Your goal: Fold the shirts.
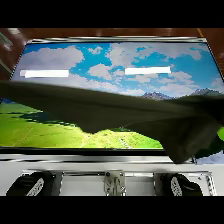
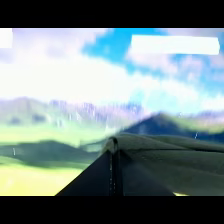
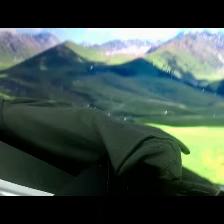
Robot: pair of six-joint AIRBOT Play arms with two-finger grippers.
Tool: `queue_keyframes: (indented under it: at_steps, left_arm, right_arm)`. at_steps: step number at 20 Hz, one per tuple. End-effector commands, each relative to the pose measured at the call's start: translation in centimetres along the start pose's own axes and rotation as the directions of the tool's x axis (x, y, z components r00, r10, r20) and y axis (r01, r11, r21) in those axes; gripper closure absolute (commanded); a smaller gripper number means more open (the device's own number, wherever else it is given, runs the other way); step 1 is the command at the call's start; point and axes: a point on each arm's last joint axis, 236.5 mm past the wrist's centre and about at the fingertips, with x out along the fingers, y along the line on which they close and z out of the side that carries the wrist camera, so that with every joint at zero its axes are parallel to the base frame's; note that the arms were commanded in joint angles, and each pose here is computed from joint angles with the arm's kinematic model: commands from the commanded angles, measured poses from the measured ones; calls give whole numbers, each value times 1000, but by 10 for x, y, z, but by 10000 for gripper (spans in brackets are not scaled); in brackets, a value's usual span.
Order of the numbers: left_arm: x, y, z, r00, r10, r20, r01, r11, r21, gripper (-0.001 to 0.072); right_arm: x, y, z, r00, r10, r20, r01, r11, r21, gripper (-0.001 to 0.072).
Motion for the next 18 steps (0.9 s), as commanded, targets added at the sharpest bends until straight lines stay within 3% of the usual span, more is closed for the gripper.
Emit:
queue_keyframes:
  at_steps: [1, 6, 11, 15, 17, 18]
  left_arm:
    - [56, -3, -96, 947, -43, -320, 36, 999, -28, 673]
    - [119, -16, -172, 878, -135, -459, 85, 988, -128, 673]
    - [185, 2, -190, 892, -105, -440, 9, 977, -214, 673]
    - [247, 34, -200, 887, -58, -459, -126, 924, -361, 673]
    - [271, 30, -222, 851, -106, -514, -161, 880, -447, 671]
    - [280, 22, -230, 831, -150, -535, -161, 857, -490, 620]
  right_arm:
    - [54, -16, -53, 972, 79, -219, -53, 991, 124, 650]
    - [143, -20, -67, 946, 130, -297, -95, 987, 130, 650]
    - [268, -28, -55, 935, 70, -347, -51, 997, 63, 650]
    - [363, -44, -48, 953, 86, -289, -17, 972, 235, 650]
    - [382, -40, -49, 955, 125, -271, -36, 949, 313, 641]
    - [385, -36, -47, 954, 146, -261, -53, 941, 334, 623]
